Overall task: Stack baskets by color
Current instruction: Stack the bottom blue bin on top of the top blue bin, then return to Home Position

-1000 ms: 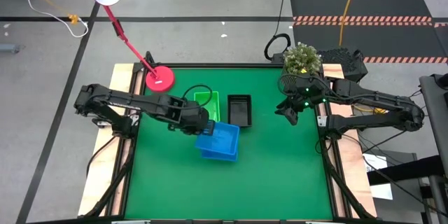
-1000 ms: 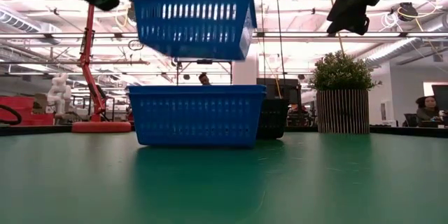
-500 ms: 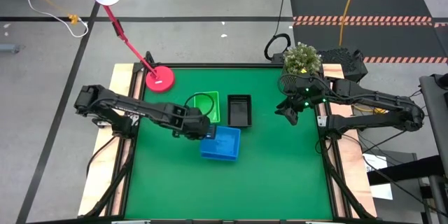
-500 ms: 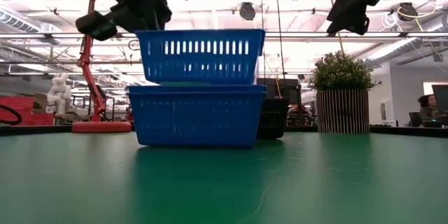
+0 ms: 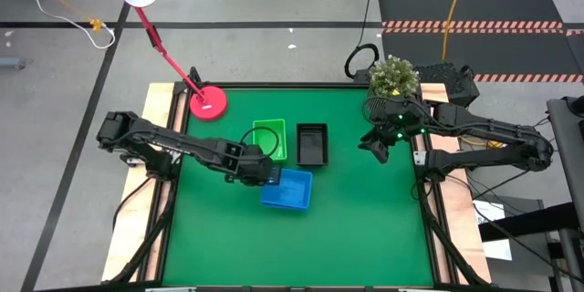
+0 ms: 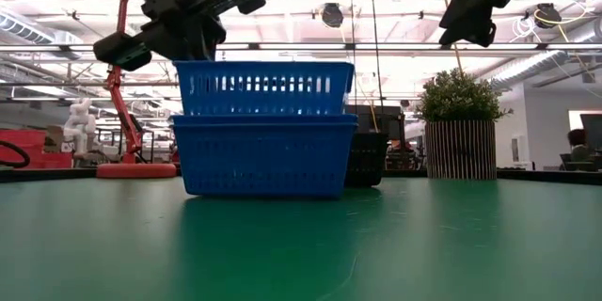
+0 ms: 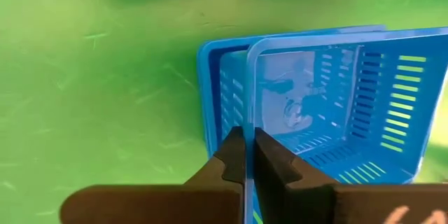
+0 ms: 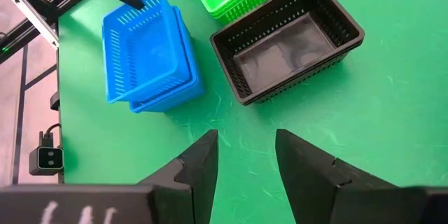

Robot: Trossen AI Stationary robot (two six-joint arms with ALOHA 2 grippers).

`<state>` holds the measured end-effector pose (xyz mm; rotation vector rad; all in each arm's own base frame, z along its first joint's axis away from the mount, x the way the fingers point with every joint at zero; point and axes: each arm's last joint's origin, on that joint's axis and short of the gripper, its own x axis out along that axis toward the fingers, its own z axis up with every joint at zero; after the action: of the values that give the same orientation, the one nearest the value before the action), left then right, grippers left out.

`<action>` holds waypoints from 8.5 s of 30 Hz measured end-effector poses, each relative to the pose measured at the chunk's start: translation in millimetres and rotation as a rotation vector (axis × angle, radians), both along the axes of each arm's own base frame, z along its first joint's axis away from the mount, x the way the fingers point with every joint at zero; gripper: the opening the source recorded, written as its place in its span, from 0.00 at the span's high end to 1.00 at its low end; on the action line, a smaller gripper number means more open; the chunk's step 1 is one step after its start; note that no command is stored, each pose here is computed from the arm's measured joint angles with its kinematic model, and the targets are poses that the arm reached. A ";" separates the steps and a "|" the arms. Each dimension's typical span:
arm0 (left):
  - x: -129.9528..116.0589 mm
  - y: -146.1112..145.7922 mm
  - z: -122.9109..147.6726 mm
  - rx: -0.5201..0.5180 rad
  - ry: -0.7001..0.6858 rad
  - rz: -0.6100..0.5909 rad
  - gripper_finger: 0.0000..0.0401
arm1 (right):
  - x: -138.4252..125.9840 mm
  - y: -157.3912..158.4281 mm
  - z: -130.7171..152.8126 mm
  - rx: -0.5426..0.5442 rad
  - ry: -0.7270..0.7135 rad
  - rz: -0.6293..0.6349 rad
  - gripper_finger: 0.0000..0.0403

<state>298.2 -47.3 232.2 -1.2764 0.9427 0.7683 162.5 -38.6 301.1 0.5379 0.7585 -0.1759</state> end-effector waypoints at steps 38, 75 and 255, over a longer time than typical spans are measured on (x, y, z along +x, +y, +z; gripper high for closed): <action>2.0 1.9 -13.1 0.026 0.035 0.061 0.65 | -0.1 0.1 0.0 -0.019 -0.003 0.026 0.66; -120.7 36.3 137.0 0.893 -0.454 -0.855 0.99 | 3.7 5.1 50.5 -0.338 -0.563 0.297 1.00; -201.2 39.2 -63.6 1.188 -1.068 -0.837 0.96 | -65.5 41.1 -128.9 -0.689 -0.785 0.211 1.00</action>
<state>97.1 -8.1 168.6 -0.0476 -0.0198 -0.1382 97.0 2.5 172.2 -0.1486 -0.0408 -0.0130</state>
